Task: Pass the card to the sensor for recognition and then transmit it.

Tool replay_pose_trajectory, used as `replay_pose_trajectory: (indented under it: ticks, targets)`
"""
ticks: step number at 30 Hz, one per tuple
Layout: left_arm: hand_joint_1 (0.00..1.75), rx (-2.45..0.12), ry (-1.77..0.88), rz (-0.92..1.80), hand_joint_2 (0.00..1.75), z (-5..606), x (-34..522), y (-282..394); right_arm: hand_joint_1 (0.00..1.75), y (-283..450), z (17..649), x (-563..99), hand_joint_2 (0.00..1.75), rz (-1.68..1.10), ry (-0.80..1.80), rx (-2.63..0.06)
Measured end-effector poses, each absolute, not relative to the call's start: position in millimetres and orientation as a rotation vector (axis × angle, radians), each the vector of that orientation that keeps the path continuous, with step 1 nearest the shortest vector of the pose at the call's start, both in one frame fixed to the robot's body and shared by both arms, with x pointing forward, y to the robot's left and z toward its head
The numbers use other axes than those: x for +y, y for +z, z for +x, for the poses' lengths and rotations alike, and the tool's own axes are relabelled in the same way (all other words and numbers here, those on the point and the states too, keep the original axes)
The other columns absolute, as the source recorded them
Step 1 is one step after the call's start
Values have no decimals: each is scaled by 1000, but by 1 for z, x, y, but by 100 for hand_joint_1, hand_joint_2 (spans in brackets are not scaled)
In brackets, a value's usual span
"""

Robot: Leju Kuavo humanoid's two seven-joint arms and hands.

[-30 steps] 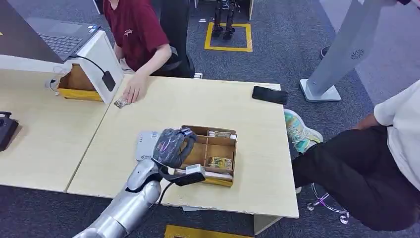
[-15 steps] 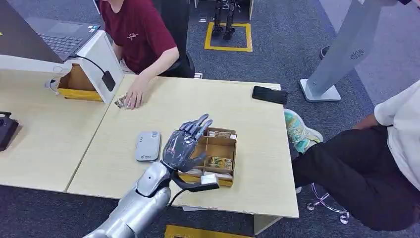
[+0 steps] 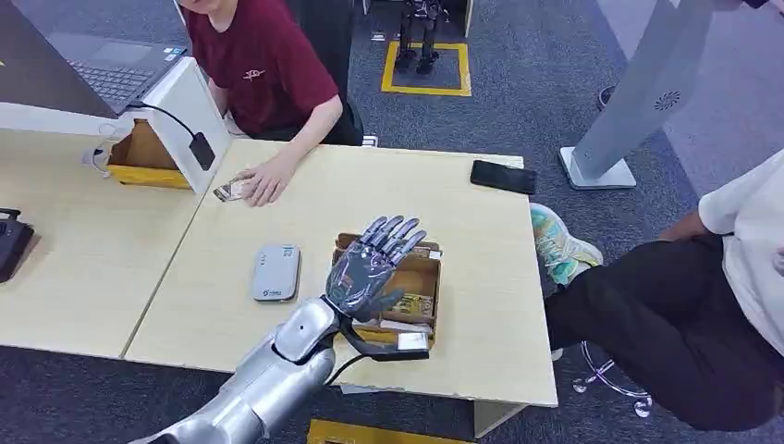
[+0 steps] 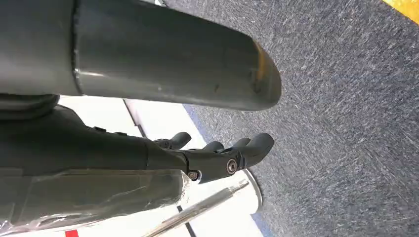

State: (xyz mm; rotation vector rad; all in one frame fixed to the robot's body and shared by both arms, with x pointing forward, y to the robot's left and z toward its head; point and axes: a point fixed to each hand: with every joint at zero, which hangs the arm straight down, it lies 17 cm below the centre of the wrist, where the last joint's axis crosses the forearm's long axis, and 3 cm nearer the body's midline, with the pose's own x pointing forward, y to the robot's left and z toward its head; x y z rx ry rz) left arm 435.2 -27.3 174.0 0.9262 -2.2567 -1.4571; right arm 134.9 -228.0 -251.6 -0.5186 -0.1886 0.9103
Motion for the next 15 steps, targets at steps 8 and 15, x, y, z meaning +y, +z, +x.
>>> replay_pose_trajectory:
  ticks: [8,15]
  targets:
    - [0,-2227,-1473,913,175,447,-29,172,0,-252,135,-228,0,-519,908,-188]
    - [0,-2190,-1476,916,175,456,-24,167,0,-252,135,-228,0,-518,908,-189]
